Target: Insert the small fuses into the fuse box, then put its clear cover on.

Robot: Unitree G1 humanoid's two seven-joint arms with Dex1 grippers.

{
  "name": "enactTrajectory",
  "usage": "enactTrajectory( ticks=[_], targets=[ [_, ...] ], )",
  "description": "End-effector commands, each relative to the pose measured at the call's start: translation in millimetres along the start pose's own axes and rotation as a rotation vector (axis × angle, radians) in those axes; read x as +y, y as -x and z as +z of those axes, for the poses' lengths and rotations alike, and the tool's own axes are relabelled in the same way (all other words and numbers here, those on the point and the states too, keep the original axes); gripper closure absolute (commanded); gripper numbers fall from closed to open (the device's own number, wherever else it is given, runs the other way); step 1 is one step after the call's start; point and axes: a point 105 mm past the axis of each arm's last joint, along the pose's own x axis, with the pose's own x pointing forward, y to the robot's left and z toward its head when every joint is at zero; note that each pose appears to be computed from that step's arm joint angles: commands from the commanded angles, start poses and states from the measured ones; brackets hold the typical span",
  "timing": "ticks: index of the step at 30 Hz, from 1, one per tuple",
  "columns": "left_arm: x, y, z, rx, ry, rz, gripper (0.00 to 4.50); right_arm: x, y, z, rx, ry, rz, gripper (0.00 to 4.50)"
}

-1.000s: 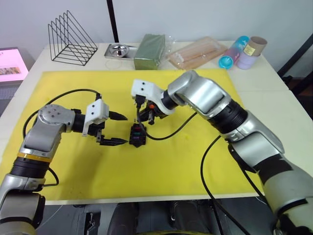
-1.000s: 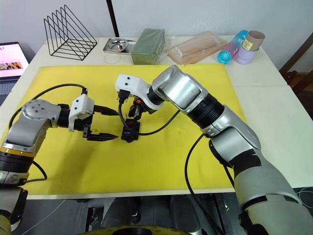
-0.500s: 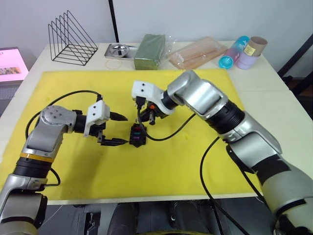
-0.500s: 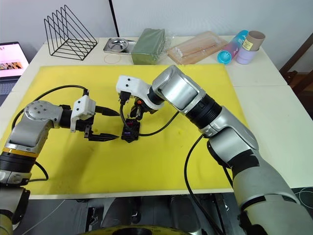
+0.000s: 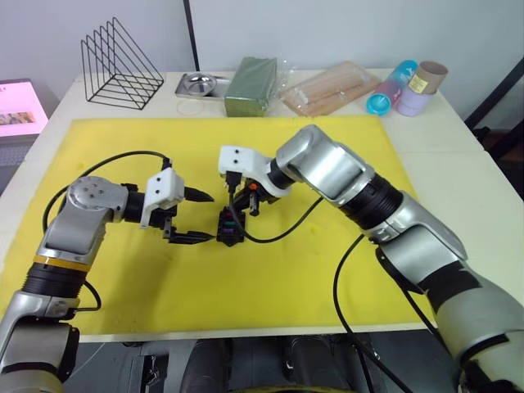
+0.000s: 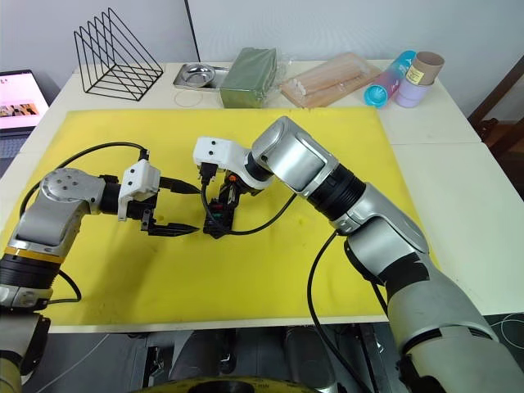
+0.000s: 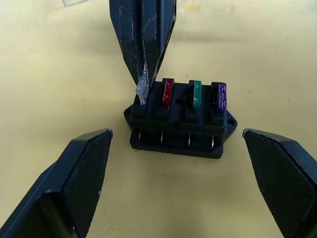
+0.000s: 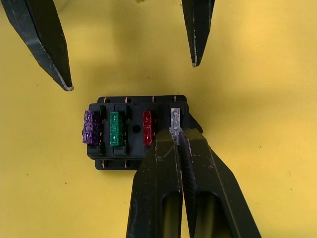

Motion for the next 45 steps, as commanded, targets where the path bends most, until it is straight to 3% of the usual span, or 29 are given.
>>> enactTrajectory(
  ticks=[1, 29, 45],
  targets=[
    [1.1, 1.5, 6.2, -0.01, -0.028, 0.008, 0.0, -1.0, 2.6, 6.5, -0.009, 0.043, -0.012, 4.47],
    [-0.4, 0.4, 7.1, -0.013, -0.026, 0.01, 0.0, 1.8, -8.2, -2.5, 0.047, 0.097, -0.012, 4.47],
    [-0.2, -0.2, 8.8, -0.014, -0.03, 0.014, 0.0, 19.3, -21.3, -8.2, 0.113, 0.19, 0.037, 4.47]
  ],
)
